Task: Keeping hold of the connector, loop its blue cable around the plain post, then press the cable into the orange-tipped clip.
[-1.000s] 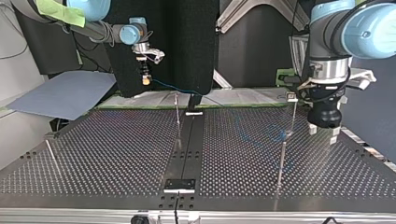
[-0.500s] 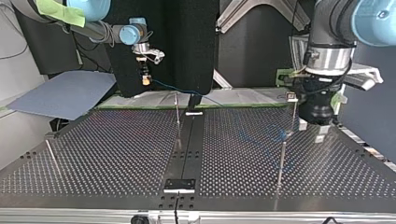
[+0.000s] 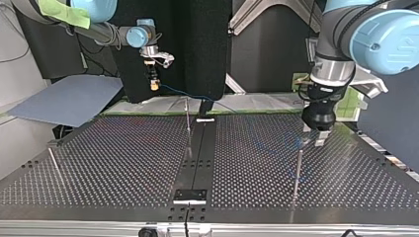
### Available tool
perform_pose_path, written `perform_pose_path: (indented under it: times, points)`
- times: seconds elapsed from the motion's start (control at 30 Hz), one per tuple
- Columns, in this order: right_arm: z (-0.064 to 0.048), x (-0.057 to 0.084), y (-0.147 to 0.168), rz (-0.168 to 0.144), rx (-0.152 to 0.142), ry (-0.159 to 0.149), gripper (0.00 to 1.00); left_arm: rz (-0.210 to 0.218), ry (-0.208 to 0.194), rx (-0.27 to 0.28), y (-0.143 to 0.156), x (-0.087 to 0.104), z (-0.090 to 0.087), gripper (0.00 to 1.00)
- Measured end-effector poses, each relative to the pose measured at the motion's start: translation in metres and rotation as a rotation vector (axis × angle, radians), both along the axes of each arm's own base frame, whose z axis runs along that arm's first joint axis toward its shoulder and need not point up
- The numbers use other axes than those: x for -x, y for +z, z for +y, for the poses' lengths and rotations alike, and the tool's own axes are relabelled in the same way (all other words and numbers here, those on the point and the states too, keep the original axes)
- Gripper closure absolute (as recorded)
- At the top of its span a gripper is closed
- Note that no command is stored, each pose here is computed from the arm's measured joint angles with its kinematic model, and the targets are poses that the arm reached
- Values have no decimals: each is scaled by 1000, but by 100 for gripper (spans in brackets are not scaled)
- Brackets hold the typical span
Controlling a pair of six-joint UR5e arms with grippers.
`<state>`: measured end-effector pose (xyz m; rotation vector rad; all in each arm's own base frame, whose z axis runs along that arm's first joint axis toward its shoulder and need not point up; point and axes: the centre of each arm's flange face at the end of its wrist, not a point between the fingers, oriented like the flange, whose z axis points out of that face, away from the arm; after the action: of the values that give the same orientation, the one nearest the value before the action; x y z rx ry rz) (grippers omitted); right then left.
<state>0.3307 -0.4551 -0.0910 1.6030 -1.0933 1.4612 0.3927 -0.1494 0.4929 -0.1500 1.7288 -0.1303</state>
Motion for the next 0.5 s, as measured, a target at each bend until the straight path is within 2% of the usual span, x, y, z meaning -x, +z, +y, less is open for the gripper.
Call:
perform_pose_path:
  times: [0.33, 0.5]
  points:
    - [-1, 0, 0, 1, -2, 0, 100, -19, -8, 4, 11, -3, -4, 0]
    - [-1, -1, 0, 0, -1, 2, 100, -5, -3, 1, 5, -8, -5, 0]
